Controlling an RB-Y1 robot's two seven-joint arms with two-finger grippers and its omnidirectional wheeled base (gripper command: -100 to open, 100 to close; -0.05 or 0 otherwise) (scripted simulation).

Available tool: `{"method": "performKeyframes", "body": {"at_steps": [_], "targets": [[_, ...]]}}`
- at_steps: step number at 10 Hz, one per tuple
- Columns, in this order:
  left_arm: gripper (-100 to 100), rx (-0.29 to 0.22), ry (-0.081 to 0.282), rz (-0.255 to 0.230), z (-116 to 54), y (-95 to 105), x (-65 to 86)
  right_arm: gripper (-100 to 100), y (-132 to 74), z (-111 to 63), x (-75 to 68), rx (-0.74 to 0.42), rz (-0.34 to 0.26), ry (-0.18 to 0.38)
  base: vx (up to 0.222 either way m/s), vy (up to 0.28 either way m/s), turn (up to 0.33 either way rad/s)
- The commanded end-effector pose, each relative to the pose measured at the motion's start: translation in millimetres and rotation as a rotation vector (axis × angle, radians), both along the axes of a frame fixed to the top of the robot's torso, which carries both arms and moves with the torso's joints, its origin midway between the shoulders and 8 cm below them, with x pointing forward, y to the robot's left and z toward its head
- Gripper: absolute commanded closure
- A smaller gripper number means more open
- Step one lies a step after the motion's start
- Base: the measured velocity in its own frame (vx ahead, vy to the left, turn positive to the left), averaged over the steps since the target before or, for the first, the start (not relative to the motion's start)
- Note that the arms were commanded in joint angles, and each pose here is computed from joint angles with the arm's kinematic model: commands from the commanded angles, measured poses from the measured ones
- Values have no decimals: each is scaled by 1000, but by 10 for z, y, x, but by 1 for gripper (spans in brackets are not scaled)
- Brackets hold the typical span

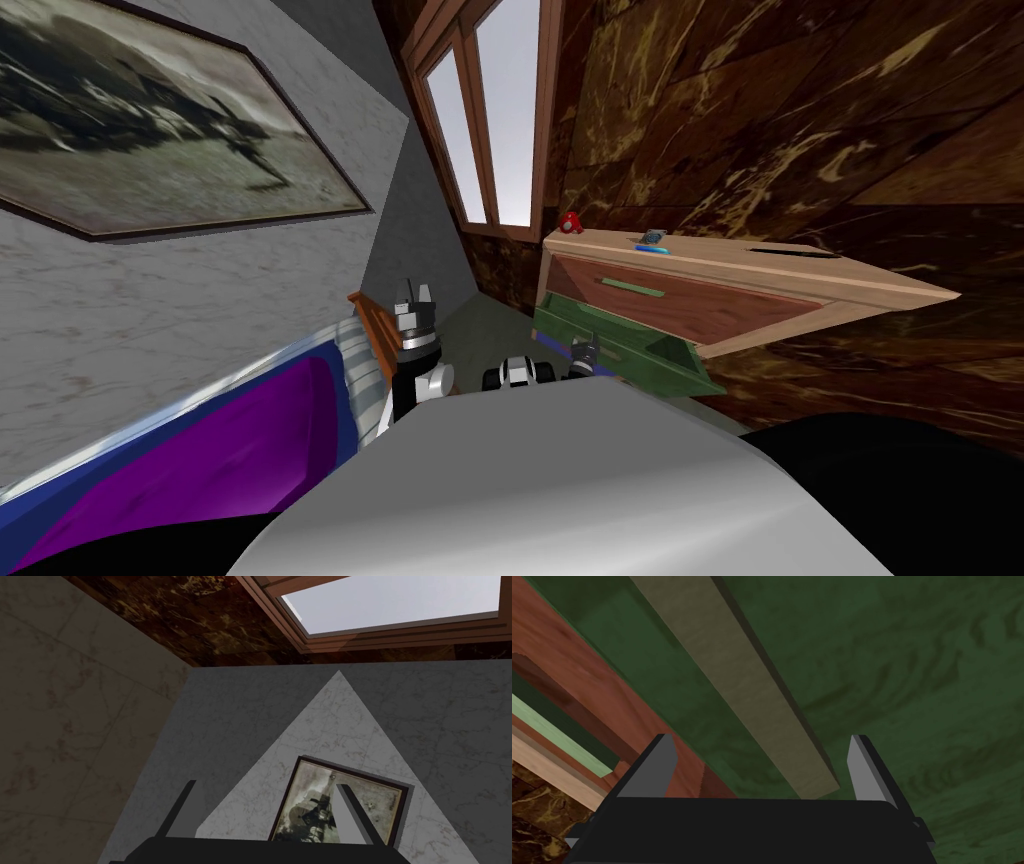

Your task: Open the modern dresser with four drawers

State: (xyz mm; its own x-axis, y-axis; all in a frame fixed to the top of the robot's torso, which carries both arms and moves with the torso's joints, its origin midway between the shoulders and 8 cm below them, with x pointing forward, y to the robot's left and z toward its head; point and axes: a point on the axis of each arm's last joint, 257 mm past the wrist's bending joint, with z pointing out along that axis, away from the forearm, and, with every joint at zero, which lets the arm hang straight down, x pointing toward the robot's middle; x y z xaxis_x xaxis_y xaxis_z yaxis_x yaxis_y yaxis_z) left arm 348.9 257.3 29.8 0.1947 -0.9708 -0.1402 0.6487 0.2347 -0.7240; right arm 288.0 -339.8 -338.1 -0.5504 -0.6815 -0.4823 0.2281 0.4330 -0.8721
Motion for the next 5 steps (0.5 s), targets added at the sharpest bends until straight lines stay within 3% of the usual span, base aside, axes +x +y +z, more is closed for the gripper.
{"method": "performKeyframes", "body": {"at_steps": [1, 5], "targets": [[0, 0, 0, 0, 0, 0, 0, -100, 108, 158, -15, -5, 11, 1, 15, -32, -45], [0, 0, 0, 0, 0, 0, 0, -100, 172, 297, -26, -10, 16, -2, 8, -13, -18]]}}
